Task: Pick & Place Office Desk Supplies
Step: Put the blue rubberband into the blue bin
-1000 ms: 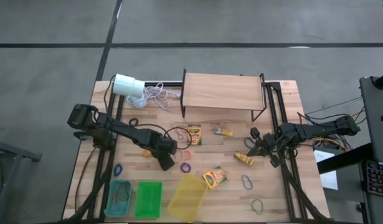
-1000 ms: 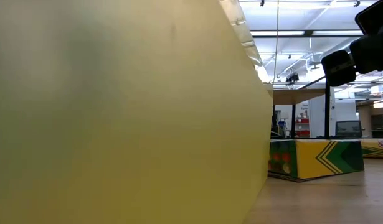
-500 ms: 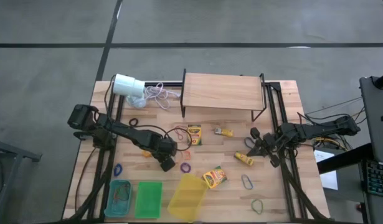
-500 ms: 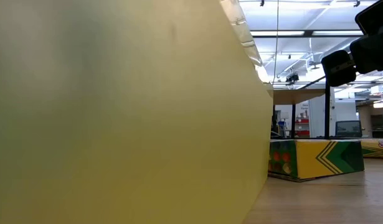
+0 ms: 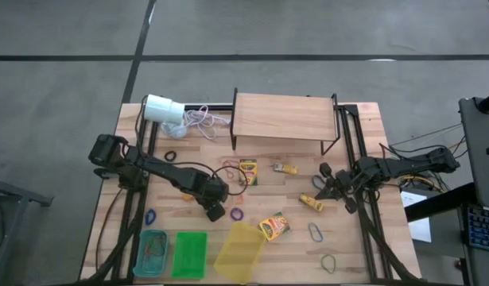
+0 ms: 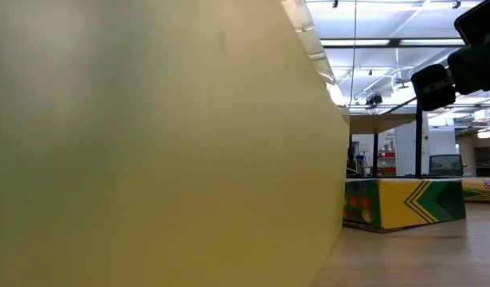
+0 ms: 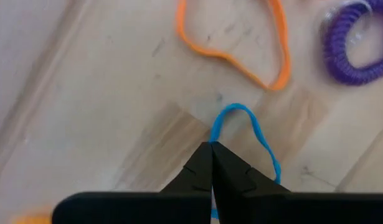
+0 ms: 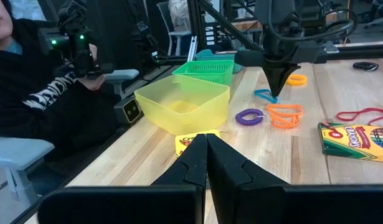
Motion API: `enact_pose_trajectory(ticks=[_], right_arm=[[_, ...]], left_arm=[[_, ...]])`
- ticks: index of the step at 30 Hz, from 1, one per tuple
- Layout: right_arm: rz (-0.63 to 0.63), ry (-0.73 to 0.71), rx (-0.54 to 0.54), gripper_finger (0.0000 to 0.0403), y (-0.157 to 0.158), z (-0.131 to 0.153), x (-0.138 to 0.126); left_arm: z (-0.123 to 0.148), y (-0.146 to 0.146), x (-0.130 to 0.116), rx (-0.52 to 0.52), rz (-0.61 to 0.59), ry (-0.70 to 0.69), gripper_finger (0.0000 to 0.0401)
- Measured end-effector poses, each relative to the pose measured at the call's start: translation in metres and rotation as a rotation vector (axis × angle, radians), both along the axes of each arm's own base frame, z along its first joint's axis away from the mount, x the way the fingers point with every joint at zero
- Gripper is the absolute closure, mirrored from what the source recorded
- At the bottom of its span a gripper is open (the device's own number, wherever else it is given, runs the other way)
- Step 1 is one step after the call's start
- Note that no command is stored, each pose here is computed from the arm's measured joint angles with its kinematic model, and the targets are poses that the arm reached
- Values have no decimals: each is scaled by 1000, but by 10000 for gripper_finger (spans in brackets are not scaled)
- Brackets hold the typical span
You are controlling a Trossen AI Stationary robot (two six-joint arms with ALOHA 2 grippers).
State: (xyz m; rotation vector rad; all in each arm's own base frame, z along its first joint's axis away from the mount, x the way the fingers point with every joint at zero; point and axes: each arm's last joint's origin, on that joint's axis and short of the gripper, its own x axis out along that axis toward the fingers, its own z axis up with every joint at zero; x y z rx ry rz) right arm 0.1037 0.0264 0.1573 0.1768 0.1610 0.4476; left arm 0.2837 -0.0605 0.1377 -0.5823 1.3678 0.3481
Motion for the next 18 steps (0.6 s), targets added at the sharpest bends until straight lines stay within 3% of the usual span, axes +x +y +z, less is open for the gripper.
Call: enact_pose_trajectory(ticks=[18], right_arm=[[0,0,0,394,0,0,0]], left_arm=[[5,0,-2,14,0,50,400]])
